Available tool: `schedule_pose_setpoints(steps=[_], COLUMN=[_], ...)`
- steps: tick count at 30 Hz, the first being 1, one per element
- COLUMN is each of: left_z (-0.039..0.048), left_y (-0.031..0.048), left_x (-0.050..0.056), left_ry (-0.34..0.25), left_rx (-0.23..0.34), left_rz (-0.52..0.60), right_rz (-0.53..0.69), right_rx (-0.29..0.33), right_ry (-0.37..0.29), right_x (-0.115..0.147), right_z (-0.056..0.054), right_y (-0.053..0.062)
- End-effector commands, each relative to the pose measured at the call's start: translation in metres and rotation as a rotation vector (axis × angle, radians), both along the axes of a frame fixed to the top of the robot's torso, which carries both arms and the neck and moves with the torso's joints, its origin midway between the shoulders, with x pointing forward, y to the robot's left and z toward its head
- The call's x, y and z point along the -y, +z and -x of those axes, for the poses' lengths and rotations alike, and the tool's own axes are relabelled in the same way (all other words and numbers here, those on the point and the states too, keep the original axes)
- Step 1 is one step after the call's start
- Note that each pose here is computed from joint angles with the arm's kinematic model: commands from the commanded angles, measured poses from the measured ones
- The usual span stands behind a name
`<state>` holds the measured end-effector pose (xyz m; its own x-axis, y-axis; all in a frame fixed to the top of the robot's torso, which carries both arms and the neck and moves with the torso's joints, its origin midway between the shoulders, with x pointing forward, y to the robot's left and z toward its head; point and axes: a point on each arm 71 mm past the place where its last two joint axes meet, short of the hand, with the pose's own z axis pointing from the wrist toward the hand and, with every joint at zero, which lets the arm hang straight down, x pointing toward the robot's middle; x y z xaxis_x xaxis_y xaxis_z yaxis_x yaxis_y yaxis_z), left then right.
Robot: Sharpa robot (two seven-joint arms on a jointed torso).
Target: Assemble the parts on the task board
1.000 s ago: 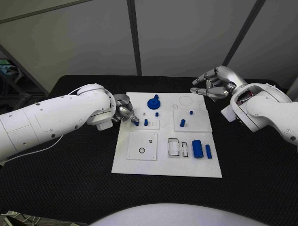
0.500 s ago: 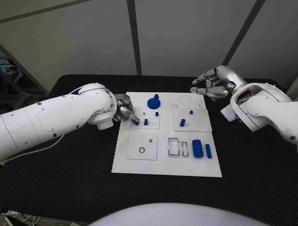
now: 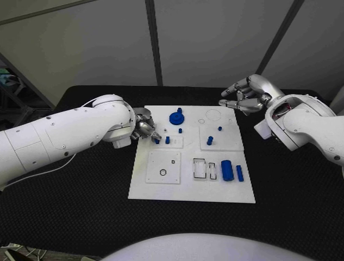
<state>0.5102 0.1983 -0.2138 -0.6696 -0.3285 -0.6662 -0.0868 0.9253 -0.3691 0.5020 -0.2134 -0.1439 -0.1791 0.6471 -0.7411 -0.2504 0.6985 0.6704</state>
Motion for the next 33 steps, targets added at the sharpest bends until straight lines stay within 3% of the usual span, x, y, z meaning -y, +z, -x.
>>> schedule_pose_setpoints(steps=[1, 18, 33], left_z=[0.0017, -0.0008, 0.0011], left_y=[-0.0051, -0.0066, -0.0007], left_x=[0.0002, -0.0035, -0.0091], left_ry=[-0.017, 0.001, 0.016], left_rx=[-0.032, -0.032, 0.002], left_rz=[-0.026, -0.033, 0.014], right_rz=[-0.002, -0.003, -0.003], right_rx=[0.005, 0.006, 0.007], right_ry=[0.009, 0.008, 0.008], right_x=[-0.0011, -0.0008, -0.0002], right_z=[0.0004, 0.0005, -0.0002], right_y=[0.0014, 0.0016, 0.0013])
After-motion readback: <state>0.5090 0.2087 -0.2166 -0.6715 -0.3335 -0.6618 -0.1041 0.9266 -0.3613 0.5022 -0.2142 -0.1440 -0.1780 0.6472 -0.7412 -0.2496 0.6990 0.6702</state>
